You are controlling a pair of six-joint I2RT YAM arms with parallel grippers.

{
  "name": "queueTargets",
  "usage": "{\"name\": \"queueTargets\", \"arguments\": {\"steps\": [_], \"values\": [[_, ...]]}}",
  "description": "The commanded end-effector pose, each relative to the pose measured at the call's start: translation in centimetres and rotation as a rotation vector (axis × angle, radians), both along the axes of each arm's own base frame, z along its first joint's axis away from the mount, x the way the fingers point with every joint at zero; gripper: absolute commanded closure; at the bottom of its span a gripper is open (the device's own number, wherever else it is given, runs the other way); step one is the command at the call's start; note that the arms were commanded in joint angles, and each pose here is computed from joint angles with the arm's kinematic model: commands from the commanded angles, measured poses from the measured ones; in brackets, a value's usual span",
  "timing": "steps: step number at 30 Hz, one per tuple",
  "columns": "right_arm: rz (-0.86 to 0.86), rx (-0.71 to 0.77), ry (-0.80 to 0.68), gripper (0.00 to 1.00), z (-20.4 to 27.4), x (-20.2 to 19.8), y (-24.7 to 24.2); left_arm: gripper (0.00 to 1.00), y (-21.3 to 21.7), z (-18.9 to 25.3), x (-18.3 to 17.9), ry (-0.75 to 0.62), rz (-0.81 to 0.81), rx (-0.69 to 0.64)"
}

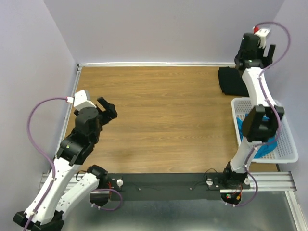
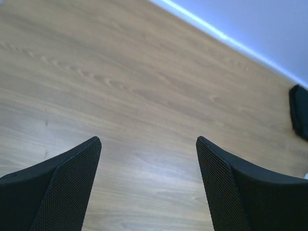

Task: Fold and stack the t-shirts
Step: Neatly place the folded tshirt to the corner

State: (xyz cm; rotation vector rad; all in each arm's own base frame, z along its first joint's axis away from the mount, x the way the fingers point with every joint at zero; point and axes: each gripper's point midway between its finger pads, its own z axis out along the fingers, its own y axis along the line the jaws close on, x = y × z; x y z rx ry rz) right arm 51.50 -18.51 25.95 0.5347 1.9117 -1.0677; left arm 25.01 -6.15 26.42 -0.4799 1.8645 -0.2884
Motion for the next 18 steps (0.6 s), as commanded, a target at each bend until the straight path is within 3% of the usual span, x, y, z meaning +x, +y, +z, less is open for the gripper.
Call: {"name": "queueTargets", "arguments": {"steps": [1,7,10,18], "values": [[0.140,0.158,-0.236,0.00,8.2,-4.4,4.1,0.11,4.0,4.3,-1.4,-0.113,0.136,0.070],[0.374,0.286,-0.465,0.00,15.8,-13.9,8.5,0.09,8.0,8.4,-4.5,-0.260,0.263,0.088],[0.493,0.298,-0.605,0.00,19.0,-21.3,10.6,0.08,10.2,10.2,-6.6,-0.346,0.331,0.085],[0.571,0.261,-0.805,0.00,19.6,-34.5,12.1,0.07,12.4,11.8,-10.2,-0.493,0.361,0.034]]}}
